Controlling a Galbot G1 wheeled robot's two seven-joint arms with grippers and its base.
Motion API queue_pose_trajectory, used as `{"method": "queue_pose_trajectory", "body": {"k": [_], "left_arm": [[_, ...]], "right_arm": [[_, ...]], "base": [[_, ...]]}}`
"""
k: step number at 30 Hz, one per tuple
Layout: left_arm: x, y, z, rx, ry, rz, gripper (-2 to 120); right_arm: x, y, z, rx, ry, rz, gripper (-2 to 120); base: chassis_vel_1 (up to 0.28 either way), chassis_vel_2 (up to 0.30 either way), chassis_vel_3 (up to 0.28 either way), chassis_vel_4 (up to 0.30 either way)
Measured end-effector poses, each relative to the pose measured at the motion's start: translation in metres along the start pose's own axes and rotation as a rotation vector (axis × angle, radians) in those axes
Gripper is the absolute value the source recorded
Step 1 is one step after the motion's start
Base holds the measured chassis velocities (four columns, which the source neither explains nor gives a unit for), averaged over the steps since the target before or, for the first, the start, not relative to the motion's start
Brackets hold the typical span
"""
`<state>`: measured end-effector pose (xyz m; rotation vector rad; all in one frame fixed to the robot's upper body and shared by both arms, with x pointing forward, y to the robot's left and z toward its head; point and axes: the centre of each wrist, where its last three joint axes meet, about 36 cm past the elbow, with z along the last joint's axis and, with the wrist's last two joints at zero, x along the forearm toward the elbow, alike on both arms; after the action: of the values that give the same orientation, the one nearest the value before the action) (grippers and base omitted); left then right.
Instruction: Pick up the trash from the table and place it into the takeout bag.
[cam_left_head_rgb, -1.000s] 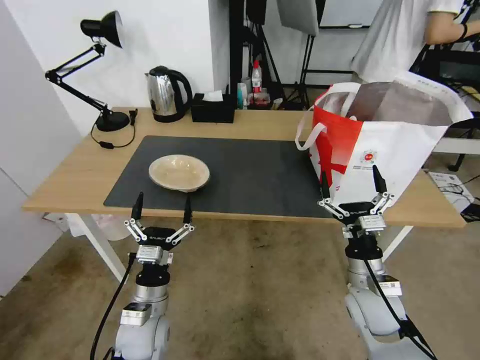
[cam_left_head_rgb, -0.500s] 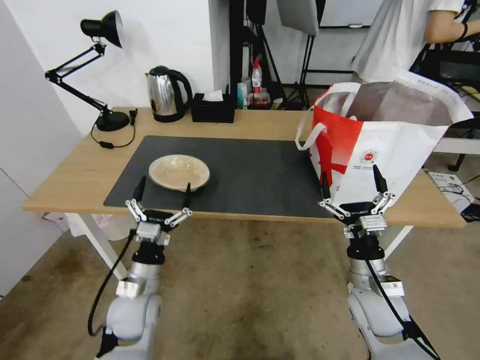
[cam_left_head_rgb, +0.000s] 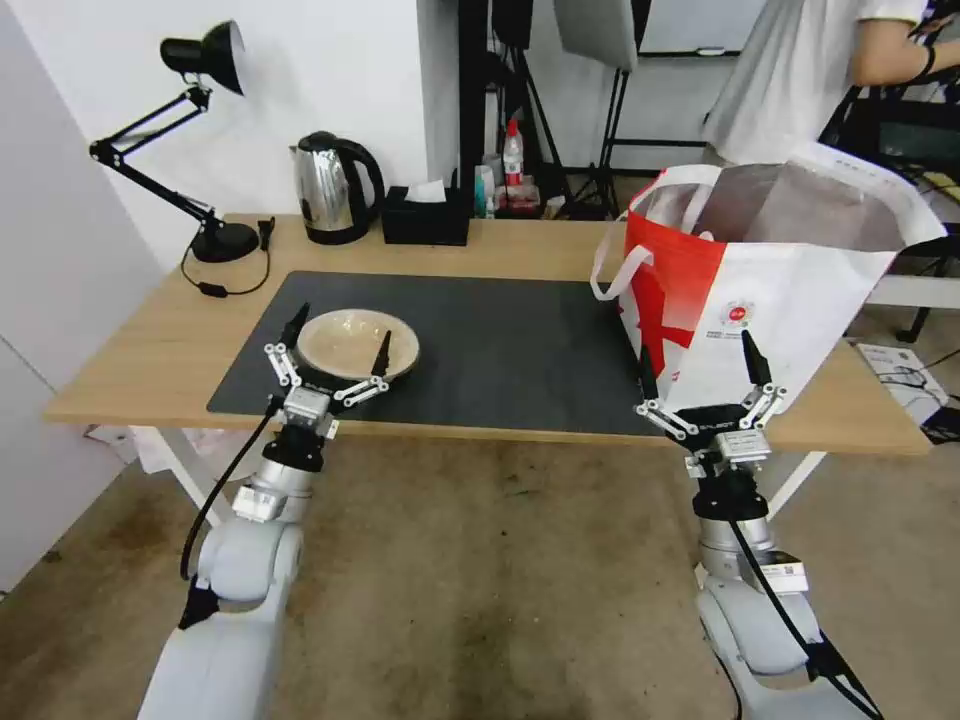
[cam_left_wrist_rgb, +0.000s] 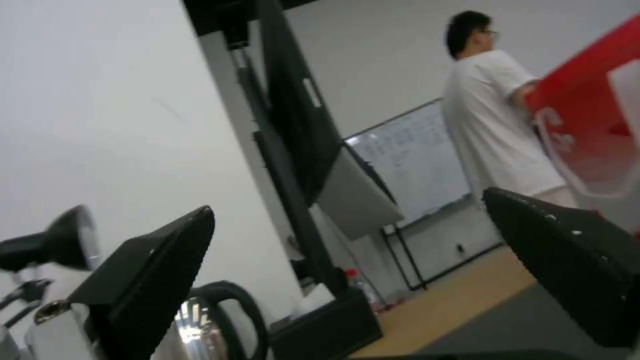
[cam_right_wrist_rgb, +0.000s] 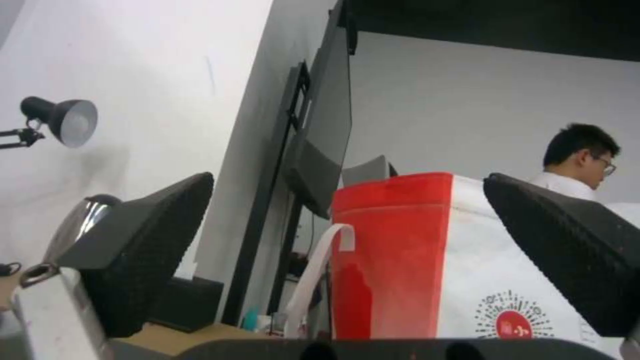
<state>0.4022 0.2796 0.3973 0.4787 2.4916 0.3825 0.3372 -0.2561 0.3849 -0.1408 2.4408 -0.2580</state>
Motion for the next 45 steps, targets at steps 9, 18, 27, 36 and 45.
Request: {"method": "queue_pose_trajectory", "body": {"k": [9,18,27,36,45], "left_arm": [[-0.010,0.020,0.004,-0.025,0.031,0.145,100],[-0.016,0.042,0.009,-0.048,0.076,0.261,100],[-0.015,0.051,0.011,-0.050,0.130,0.319,100],[-0.019,0.054,0.021,-0.086,0.171,0.365,100],[-0.023,0.059,0.032,-0.110,0.201,0.387,100]], "right_arm": [[0.001,0.002,0.000,-0.005,0.002,-0.001,100],[0.001,0.003,0.000,-0.005,0.006,0.001,100],[0.001,0.005,0.001,-0.008,0.007,0.004,100],[0.001,0.004,0.002,-0.004,0.009,0.006,100],[0.000,0.003,0.003,-0.004,0.009,0.011,100]], "base": [[0.000,0.000,0.000,0.000],[0.000,0.000,0.000,0.000],[0.000,0.000,0.000,0.000],[0.000,0.000,0.000,0.000],[0.000,0.000,0.000,0.000]]}}
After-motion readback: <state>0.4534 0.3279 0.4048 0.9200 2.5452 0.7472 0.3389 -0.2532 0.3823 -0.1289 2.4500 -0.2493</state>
